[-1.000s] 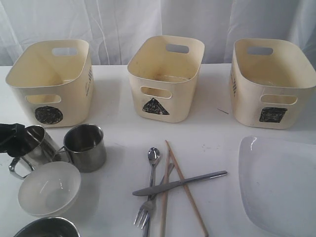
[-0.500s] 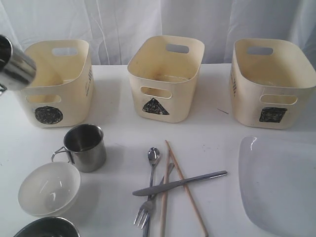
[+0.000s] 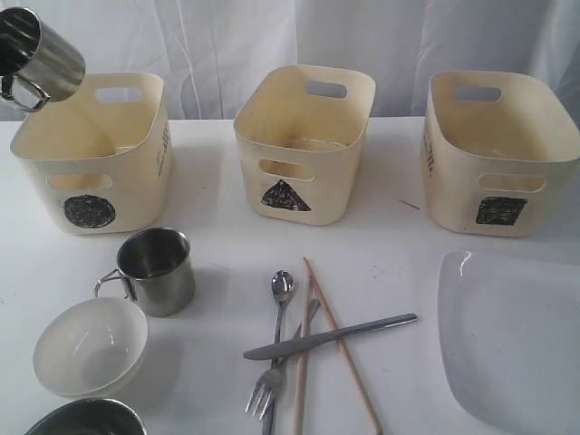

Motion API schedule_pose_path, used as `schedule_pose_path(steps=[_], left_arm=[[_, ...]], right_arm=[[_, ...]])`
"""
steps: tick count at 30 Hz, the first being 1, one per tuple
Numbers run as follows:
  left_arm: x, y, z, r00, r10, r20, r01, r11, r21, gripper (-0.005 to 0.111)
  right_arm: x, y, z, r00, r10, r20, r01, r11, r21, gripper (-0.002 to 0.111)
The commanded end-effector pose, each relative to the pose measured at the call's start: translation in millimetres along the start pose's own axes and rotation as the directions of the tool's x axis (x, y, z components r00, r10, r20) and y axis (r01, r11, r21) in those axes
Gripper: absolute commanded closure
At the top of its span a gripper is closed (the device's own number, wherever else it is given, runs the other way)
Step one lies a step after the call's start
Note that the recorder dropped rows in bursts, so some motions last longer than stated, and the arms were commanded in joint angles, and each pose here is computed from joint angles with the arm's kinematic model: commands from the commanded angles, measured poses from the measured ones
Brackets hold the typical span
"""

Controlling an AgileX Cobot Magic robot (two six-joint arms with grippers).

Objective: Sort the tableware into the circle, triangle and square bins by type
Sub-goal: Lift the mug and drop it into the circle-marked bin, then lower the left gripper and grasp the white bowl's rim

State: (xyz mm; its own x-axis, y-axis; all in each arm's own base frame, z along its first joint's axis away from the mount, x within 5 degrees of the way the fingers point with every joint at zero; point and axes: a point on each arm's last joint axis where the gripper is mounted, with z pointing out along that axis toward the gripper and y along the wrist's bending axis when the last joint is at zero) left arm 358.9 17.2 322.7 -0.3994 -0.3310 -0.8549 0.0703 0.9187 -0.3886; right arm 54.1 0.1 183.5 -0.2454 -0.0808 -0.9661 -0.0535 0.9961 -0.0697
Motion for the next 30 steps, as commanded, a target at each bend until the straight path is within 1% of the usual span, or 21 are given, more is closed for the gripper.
schedule_pose_path(steps=[1,4,7,8,10,11,12,13,14,15,16,17,18,19,20,22,25,26,27,28,30], left_arm=[[3.3,-0.1,37.2,0.996,-0.037,-0.081,0.046,0.993,0.112,0.095],[7.7,3.5,49.3,0.993,-0.042,-0.11,0.056,0.99,0.128,0.075],[9.3,1.8,52.6,0.991,-0.039,-0.132,0.061,0.985,0.161,0.054],[10.1,1.0,52.7,0.99,-0.039,-0.139,0.062,0.983,0.171,0.05],[10.7,-1.8,51.4,0.988,-0.039,-0.152,0.068,0.978,0.196,0.047],[8.9,-8.9,45.7,0.986,-0.028,-0.165,0.069,0.966,0.247,0.047],[7.1,-13.3,40.9,0.985,-0.02,-0.172,0.068,0.957,0.281,0.048],[3.3,-24.3,29.7,0.983,0.008,-0.183,0.058,0.935,0.351,0.05],[2.3,-29.2,24.2,0.981,0.029,-0.192,0.048,0.922,0.383,0.052],[1.8,-39.9,10.0,0.97,0.093,-0.224,0.018,0.892,0.452,0.064],[3.8,-43.7,3.6,0.958,0.128,-0.257,0.01,0.879,0.476,0.07],[11.6,-46.0,-10.4,0.906,0.211,-0.368,-0.01,0.878,0.478,0.087],[17.2,-44.7,-17.4,0.862,0.249,-0.441,-0.019,0.886,0.463,0.096],[29.2,-37.9,-30.4,0.758,0.29,-0.585,-0.039,0.914,0.403,0.107],[39.7,-30.0,-39.2,0.686,0.279,-0.671,-0.057,0.941,0.333,0.107],[56.8,-18.9,-52.7,0.62,0.25,-0.744,-0.106,0.966,0.237,0.107],[77.0,-15.5,-64.2,0.601,0.227,-0.766,-0.095,0.972,0.213,0.107],[83.0,-15.1,-68.5,0.606,0.218,-0.765,-0.092,0.974,0.205,0.107],[95.7,-12.5,-73.1,0.603,0.2,-0.772,-0.084,0.978,0.189,0.107],[103.3,-11.0,-74.9,0.608,0.183,-0.773,-0.072,0.982,0.176,0.107],[117.4,-9.3,-77.0,0.596,0.158,-0.787,-0.035,0.985,0.171,0.104]], right_arm=[[0.3,-0.3,-0.2,1.0,0.004,0.006,-0.004,1.0,0.007,0.108],[0.3,-0.3,-0.2,1.0,0.004,0.006,-0.004,1.0,0.007,0.108],[0.3,-0.3,-0.2,1.0,0.004,0.006,-0.004,1.0,0.007,0.108],[0.3,-0.3,-0.2,1.0,0.004,0.006,-0.004,1.0,0.007,0.108],[0.3,-0.3,-0.2,1.0,0.004,0.006,-0.004,1.0,0.007,0.108],[0.3,-0.3,-0.2,1.0,0.004,0.006,-0.004,1.0,0.007,0.108],[0.3,-0.3,-0.2,1.0,0.004,0.006,-0.004,1.0,0.007,0.108],[0.3,-0.3,-0.2,1.0,0.004,0.006,-0.004,1.0,0.007,0.108],[0.3,-0.3,-0.2,1.0,0.004,0.006,-0.004,1.0,0.007,0.108],[0.3,-0.3,-0.2,1.0,0.004,0.006,-0.004,1.0,0.007,0.108],[0.3,-0.3,-0.2,1.0,0.004,0.006,-0.004,1.0,0.007,0.108],[0.3,-0.3,-0.2,1.0,0.004,0.006,-0.004,1.0,0.007,0.108],[0.3,-0.3,-0.2,1.0,0.004,0.006,-0.004,1.0,0.007,0.108],[0.3,-0.3,-0.2,1.0,0.004,0.006,-0.004,1.0,0.007,0.108],[0.3,-0.3,-0.2,1.0,0.004,0.006,-0.004,1.0,0.007,0.108],[0.3,-0.3,-0.2,1.0,0.004,0.006,-0.004,1.0,0.007,0.108],[0.3,-0.3,-0.2,1.0,0.004,0.006,-0.004,1.0,0.007,0.108],[0.3,-0.3,-0.2,1.0,0.004,0.006,-0.004,1.0,0.007,0.108],[0.3,-0.3,-0.2,1.0,0.004,0.006,-0.004,1.0,0.007,0.108],[0.3,-0.3,-0.2,1.0,0.004,0.006,-0.004,1.0,0.007,0.108],[0.3,-0.3,-0.2,1.0,0.004,0.006,-0.004,1.0,0.007,0.108]])
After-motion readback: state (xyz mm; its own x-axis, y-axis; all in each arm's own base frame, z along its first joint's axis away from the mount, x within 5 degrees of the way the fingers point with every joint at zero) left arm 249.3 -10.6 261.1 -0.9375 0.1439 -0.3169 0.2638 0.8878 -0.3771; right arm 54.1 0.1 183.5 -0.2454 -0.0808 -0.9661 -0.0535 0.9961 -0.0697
